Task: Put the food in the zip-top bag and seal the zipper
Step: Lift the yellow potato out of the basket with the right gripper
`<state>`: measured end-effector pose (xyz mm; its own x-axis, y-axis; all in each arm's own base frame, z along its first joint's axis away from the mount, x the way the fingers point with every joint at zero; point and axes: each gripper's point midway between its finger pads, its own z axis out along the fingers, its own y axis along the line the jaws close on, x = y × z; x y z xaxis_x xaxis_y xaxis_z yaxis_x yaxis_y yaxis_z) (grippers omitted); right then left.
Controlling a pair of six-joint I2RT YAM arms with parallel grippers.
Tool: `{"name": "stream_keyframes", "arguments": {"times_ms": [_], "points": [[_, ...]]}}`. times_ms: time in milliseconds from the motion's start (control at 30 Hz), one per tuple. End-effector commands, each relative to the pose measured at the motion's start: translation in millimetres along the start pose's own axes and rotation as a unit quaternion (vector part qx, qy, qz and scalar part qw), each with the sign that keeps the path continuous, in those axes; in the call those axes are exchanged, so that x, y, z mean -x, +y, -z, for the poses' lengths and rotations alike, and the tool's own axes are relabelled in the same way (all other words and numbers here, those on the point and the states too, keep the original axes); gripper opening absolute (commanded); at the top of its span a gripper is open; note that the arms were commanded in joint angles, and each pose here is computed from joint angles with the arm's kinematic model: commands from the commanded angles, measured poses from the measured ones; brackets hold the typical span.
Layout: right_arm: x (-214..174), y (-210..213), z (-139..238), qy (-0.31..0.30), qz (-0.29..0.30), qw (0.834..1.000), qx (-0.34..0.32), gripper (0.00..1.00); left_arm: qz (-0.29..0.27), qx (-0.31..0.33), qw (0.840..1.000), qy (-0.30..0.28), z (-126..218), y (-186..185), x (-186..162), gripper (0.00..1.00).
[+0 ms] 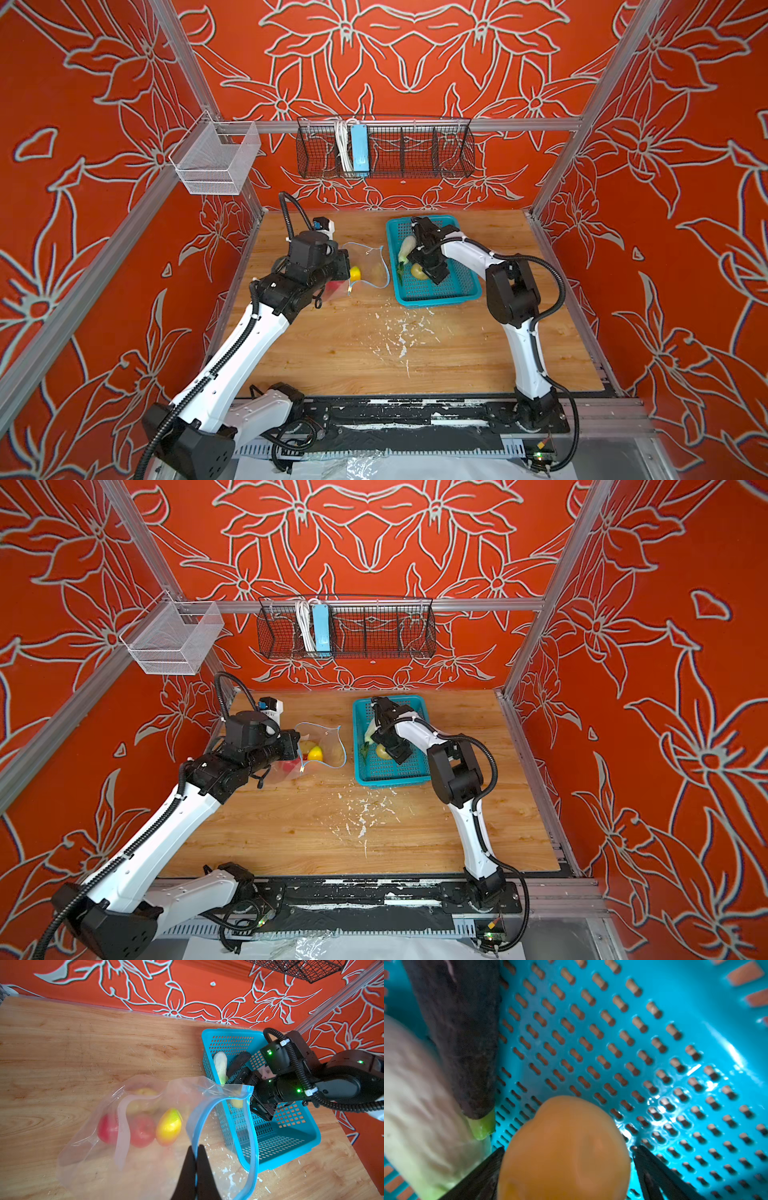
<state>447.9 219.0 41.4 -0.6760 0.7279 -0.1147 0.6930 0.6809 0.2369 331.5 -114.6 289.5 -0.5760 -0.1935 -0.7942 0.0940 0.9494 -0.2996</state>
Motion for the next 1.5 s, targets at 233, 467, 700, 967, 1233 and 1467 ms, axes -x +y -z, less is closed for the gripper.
{"name": "stream_keyframes", "arguments": {"times_ms": [233,467,700,967,1233,1467], "points": [[8,-6,8,-0.008,-0.013,1.000,-0.003,0.81,0.002,-0.006,1.000,-0.012,4,-1,4,0.00],[7,7,21,-0.008,0.000,0.999,0.046,0.68,0.002,-0.005,1.000,-0.014,4,-1,4,0.00],[3,11,49,-0.013,0.004,0.993,0.115,0.66,0.001,-0.002,1.000,-0.014,4,0,4,0.00],[-3,1,92,-0.027,0.016,0.986,0.166,0.66,0.001,-0.003,1.000,-0.011,3,0,3,0.00],[-11,9,137,-0.052,0.044,0.966,0.249,0.66,0.001,-0.001,1.000,-0.013,3,1,3,0.00],[-30,32,174,-0.069,0.088,0.938,0.327,0.66,0.001,-0.002,1.000,-0.009,1,0,2,0.00]]}}
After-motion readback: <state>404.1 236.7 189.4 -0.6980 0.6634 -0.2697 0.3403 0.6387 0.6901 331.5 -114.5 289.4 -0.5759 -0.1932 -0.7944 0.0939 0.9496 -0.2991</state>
